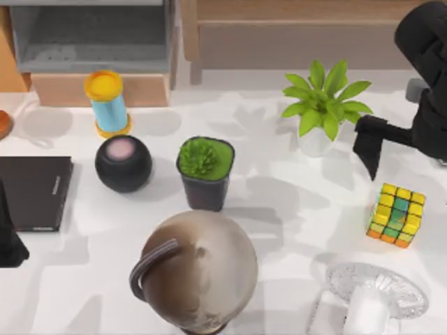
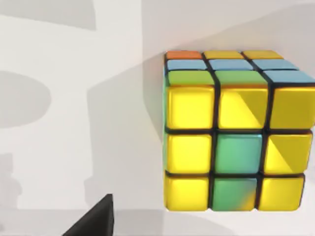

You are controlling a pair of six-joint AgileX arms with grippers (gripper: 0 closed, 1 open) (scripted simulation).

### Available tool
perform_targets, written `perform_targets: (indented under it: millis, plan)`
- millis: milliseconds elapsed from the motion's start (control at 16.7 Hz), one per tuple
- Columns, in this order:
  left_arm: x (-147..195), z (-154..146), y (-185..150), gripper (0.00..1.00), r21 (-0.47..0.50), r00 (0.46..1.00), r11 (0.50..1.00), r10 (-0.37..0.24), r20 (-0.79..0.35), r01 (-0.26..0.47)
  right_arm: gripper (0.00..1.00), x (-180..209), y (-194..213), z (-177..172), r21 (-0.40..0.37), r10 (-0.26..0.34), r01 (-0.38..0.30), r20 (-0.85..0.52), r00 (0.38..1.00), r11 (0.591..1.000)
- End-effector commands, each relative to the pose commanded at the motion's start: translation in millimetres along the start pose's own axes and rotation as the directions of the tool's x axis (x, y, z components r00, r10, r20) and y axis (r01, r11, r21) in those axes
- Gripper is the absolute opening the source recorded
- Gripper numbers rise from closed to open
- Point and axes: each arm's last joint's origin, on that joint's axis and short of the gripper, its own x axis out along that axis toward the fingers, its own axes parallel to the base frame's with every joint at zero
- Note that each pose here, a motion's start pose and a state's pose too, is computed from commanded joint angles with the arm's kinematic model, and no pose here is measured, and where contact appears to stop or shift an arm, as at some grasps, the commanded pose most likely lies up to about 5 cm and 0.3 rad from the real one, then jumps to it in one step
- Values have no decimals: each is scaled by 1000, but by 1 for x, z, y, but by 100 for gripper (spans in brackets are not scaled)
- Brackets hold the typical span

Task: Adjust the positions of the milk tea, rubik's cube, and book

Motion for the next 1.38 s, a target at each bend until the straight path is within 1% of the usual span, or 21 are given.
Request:
perform_targets:
  millis: [180, 600, 840, 1380]
  plan:
    - [0, 0, 0, 100, 0, 1000, 1000, 0, 0, 0, 100, 6, -1, 0, 1, -1, 1, -2, 1000, 1000]
    - [0, 0, 0, 100, 0, 1000, 1000, 0, 0, 0, 100, 59, 0, 0, 0, 1, -1, 1, 1000, 1000]
    - [0, 0, 0, 100, 0, 1000, 1000, 0, 0, 0, 100, 60, 0, 0, 0, 0, 0, 0, 1000, 1000]
    - [0, 0, 0, 100, 0, 1000, 1000, 0, 0, 0, 32, 60, 0, 0, 0, 0, 0, 0, 1000, 1000]
